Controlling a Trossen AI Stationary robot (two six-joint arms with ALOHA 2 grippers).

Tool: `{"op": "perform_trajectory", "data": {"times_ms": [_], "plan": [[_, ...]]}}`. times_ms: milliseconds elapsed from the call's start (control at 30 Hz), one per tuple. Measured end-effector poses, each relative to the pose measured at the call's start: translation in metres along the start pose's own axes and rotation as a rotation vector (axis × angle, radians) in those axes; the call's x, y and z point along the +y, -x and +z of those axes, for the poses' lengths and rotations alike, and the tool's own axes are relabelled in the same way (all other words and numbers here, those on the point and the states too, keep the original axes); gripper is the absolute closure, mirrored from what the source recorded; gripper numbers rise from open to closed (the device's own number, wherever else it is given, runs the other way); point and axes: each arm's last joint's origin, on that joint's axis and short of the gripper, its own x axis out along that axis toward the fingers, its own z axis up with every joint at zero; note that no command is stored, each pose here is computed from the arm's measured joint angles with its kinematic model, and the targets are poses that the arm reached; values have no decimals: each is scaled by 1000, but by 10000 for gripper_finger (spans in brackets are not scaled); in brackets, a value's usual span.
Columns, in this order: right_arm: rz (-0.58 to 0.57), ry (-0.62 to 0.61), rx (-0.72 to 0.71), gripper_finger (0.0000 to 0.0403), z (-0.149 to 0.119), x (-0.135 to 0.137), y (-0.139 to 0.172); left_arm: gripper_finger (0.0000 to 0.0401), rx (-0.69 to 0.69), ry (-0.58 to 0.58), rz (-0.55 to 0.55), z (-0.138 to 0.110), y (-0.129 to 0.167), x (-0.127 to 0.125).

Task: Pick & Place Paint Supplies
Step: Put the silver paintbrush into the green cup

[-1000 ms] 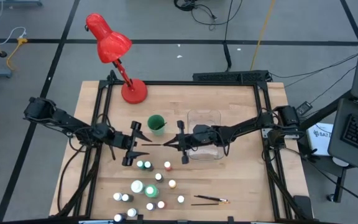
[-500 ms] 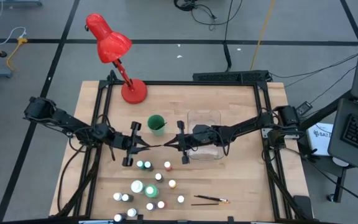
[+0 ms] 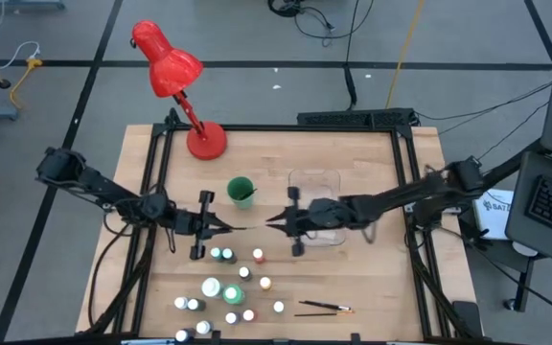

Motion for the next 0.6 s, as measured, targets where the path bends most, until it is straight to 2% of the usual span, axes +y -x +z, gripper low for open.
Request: {"op": "perform_trajectory", "data": {"times_ms": [167, 233, 333, 467, 600], "plan": [[-17, 35, -54, 333, 4, 33, 66, 398, 50, -17, 145, 7, 3, -6], [-37, 49, -88, 334, -6, 50, 95, 398, 89, -4, 258, 11, 5, -6], [-128, 11, -164, 345, -34, 67, 128, 398, 146, 11, 450, 20, 1, -2], [-128, 21, -267, 367, -72, 74, 147, 399, 246, -36, 610, 35, -18, 11], [-78, 103, -341, 394, -100, 69, 149, 399, 402, 5, 621, 40, -41, 25]]}}
